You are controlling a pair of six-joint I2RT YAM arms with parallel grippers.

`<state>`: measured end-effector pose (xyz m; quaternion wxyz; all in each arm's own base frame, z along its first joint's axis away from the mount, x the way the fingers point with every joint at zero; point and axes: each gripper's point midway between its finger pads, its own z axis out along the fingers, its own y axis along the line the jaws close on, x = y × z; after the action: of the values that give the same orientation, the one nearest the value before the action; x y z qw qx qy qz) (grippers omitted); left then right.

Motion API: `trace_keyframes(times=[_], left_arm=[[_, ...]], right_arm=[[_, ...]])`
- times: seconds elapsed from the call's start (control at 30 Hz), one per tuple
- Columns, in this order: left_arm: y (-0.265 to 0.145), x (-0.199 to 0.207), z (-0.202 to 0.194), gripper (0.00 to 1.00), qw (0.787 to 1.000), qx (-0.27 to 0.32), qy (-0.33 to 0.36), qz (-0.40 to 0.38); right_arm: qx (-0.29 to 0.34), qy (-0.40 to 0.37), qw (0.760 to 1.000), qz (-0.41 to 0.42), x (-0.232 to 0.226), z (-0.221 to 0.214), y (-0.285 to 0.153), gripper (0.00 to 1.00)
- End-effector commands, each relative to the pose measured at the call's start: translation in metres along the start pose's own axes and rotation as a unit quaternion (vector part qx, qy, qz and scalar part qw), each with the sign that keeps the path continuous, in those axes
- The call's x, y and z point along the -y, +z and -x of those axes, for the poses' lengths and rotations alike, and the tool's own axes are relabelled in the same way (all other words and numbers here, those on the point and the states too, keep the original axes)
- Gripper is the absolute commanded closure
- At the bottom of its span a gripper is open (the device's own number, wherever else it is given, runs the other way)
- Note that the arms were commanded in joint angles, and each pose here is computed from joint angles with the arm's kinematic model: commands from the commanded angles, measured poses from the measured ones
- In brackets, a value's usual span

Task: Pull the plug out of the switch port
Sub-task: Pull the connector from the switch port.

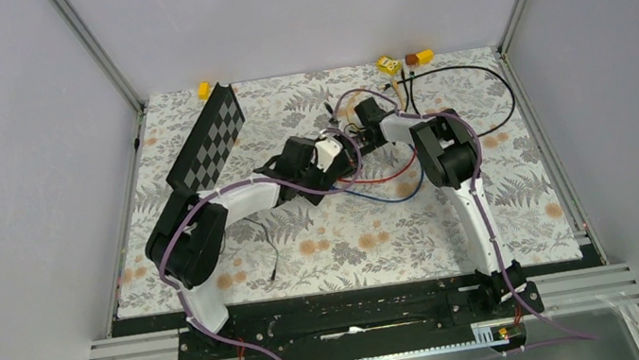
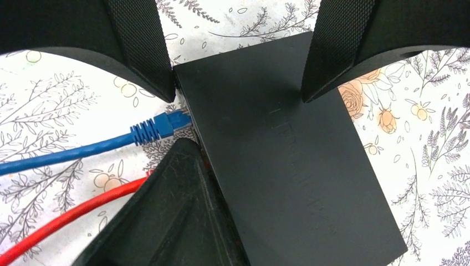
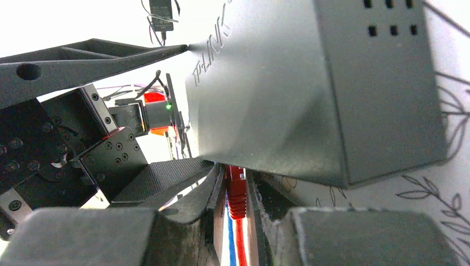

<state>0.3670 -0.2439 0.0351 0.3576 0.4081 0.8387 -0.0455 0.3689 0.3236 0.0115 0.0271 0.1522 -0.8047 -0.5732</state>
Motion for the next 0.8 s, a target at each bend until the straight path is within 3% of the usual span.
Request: trace_keyframes(times=[0.0,0.2,0.53,0.77], left_arm=[[0.006,-0.015,-0.006,0.18,0.998,-0.022,-0.035,0.037],[0.009,-0.008,-0.012,0.22,0.997,-0.033,-0.057,0.027],[0.009,-0.004,-0.017,0.24,0.998,-0.038,-0.055,0.018],[0.01,-0.006,-0.019,0.25,0.997,-0.04,-0.057,0.025]], right_arm=[[0.015,0.013,0.999,-0.034,0.04,-0.013,0.015,0.99],[0.034,0.023,0.999,-0.03,0.041,-0.016,0.017,1.0],[-0.027,-0.023,0.998,-0.055,0.049,-0.013,0.0,1.0],[0.025,0.018,0.998,-0.045,0.044,-0.014,0.005,1.0]])
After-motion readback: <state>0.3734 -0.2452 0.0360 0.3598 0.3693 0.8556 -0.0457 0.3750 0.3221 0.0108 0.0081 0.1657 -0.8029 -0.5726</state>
